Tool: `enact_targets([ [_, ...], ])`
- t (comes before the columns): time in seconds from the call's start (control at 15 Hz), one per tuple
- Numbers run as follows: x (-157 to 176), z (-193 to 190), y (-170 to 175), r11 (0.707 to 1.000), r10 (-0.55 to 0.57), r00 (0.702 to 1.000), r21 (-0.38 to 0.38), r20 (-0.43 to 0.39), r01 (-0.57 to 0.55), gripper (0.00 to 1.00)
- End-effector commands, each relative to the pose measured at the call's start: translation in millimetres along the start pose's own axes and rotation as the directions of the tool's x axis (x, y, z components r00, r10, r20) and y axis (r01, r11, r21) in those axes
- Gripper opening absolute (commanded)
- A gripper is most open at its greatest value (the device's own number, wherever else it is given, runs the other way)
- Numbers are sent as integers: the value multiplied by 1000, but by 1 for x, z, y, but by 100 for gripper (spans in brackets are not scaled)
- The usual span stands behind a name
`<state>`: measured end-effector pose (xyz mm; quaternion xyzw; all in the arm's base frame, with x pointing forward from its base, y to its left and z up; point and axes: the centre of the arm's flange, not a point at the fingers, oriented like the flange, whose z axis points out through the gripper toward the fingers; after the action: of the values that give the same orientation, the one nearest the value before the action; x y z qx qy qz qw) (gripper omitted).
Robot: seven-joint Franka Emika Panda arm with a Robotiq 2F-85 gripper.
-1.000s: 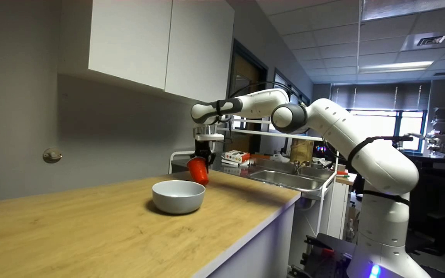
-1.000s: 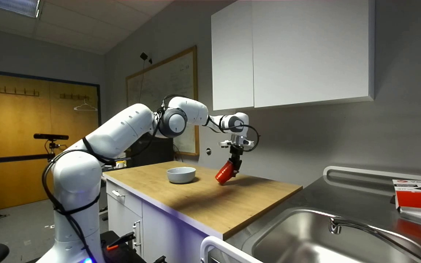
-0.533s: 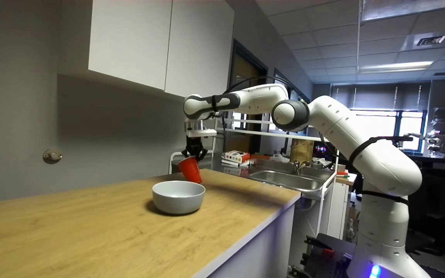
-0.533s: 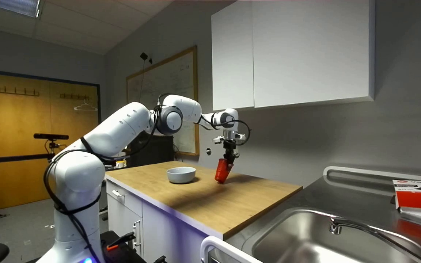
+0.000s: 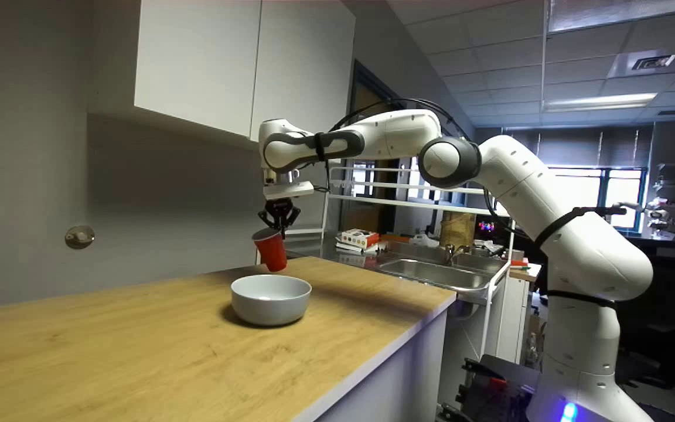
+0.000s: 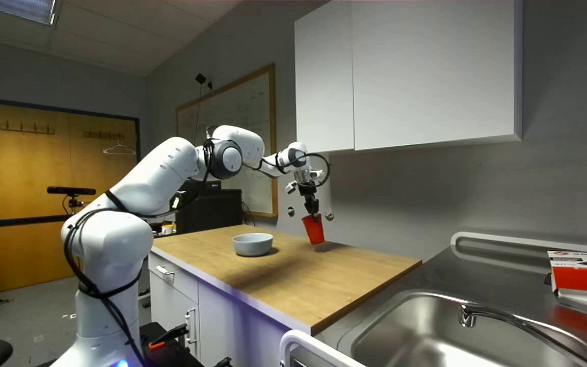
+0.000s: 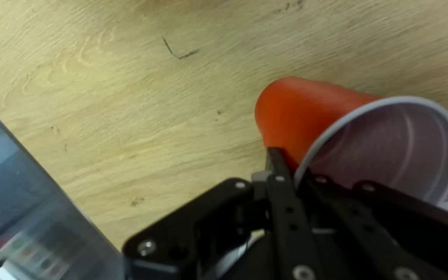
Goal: Pour the contents from the orange cup into the gray bowl
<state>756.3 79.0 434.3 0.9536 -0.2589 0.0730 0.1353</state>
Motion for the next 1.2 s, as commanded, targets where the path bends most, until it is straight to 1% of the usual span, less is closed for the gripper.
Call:
enact_targets([
  [0.0, -42, -21, -2, 995, 34, 984, -82, -175, -49, 6],
  [0.2, -65, -25, -15, 984, 27, 947, -158, -321, -82, 6],
  [0.27, -74, -27, -18, 979, 24, 937, -182, -348, -93, 6],
  [0.4, -95, -26, -19, 967, 13, 927, -231, -374, -107, 6],
  [0.67, -135, -33, -7, 954, -23, 929, -287, -370, -91, 6],
  [1.0, -181, -52, 20, 950, -42, 925, -303, -378, -81, 6],
  [1.13, -198, -59, 25, 945, -48, 918, -316, -393, -86, 6],
])
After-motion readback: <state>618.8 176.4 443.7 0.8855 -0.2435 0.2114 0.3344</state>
